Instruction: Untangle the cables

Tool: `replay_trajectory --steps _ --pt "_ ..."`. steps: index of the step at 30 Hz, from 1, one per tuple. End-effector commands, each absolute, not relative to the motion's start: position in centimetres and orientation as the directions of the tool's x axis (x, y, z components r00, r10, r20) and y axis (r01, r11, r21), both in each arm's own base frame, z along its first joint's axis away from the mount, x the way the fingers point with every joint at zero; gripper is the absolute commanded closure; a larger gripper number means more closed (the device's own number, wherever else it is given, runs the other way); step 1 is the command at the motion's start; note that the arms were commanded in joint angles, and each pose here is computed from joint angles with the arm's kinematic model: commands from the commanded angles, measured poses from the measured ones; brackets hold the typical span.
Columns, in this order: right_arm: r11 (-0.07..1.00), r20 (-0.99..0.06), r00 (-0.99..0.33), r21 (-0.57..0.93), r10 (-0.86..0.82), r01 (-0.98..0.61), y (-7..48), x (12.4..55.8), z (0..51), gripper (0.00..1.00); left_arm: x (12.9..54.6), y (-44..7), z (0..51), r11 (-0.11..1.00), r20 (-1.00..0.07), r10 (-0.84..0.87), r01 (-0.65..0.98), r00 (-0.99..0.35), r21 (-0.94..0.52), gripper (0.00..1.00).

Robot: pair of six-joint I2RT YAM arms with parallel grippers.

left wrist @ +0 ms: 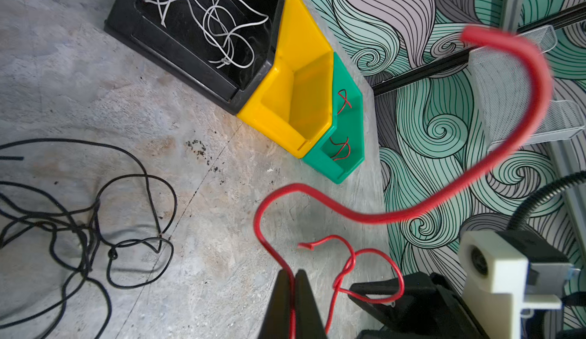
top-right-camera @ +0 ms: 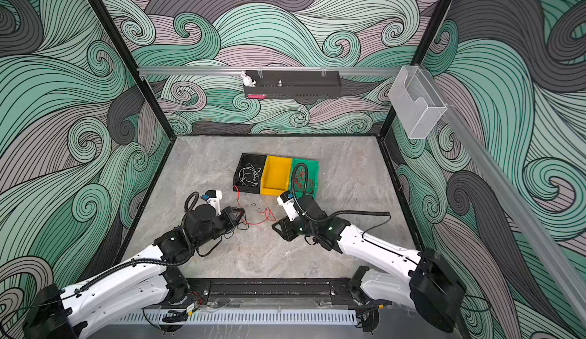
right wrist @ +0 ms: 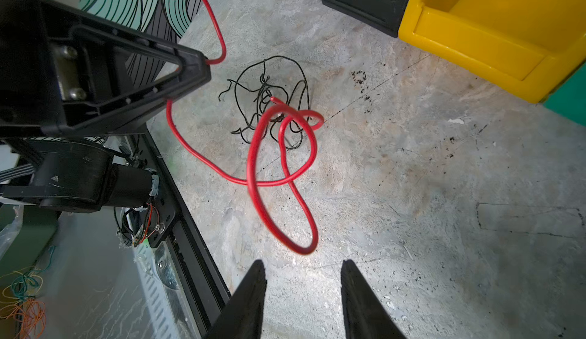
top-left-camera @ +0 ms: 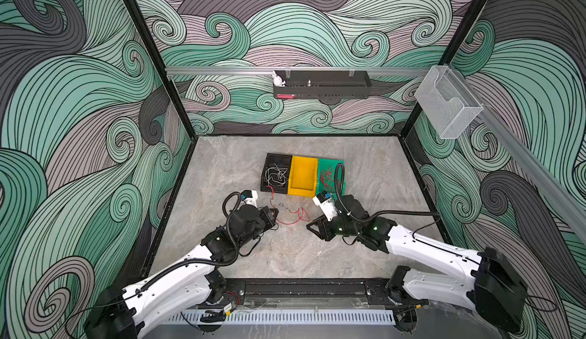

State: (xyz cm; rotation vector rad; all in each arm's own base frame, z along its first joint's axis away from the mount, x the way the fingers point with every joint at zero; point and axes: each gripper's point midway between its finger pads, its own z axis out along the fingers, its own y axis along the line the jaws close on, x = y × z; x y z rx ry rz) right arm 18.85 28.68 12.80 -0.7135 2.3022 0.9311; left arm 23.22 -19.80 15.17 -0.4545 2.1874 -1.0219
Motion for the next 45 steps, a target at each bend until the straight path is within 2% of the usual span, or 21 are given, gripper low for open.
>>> replay_trajectory --steps 1,5,10,19,26,31,35,45 --pt "0.605 -0.702 -0.665 0.420 -0.254 -0.676 29.3 19.8 13.8 0.59 23.2 -19.7 15.7 0.619 -0.407 -0.573 -0.050 -0.711 -0.784 1.00" --pt "0.614 -0.722 -0.641 0.388 -0.261 -0.687 29.5 20.5 14.2 0.60 23.1 -20.2 15.8 0.602 -0.390 -0.572 -0.046 -0.721 -0.797 1.00" --pt "0.620 -0.733 -0.632 0.379 -0.253 -0.687 29.9 21.1 14.2 0.65 23.2 -20.5 16.4 0.584 -0.382 -0.576 -0.037 -0.722 -0.811 1.00" --pt "0.635 -0.733 -0.628 0.360 -0.260 -0.684 29.9 21.6 13.8 0.84 23.3 -20.5 17.2 0.574 -0.389 -0.584 -0.025 -0.712 -0.818 1.00" --pt "0.747 -0.720 -0.622 0.222 -0.308 -0.626 27.2 22.9 12.6 0.92 23.5 -19.6 17.5 0.590 -0.412 -0.603 -0.035 -0.683 -0.807 1.00" --pt "0.811 -0.689 -0.621 0.082 -0.374 -0.579 24.7 23.6 11.5 0.93 23.6 -18.3 17.8 0.617 -0.459 -0.613 -0.025 -0.643 -0.787 1.00" --pt "0.823 -0.670 -0.617 0.016 -0.413 -0.568 23.7 23.6 11.0 0.92 23.5 -17.7 18.4 0.624 -0.481 -0.619 -0.017 -0.621 -0.782 1.00" --pt "0.800 -0.645 -0.617 0.014 -0.451 -0.599 23.3 22.5 10.6 0.92 23.2 -15.9 19.2 0.657 -0.527 -0.620 -0.018 -0.581 -0.753 1.00"
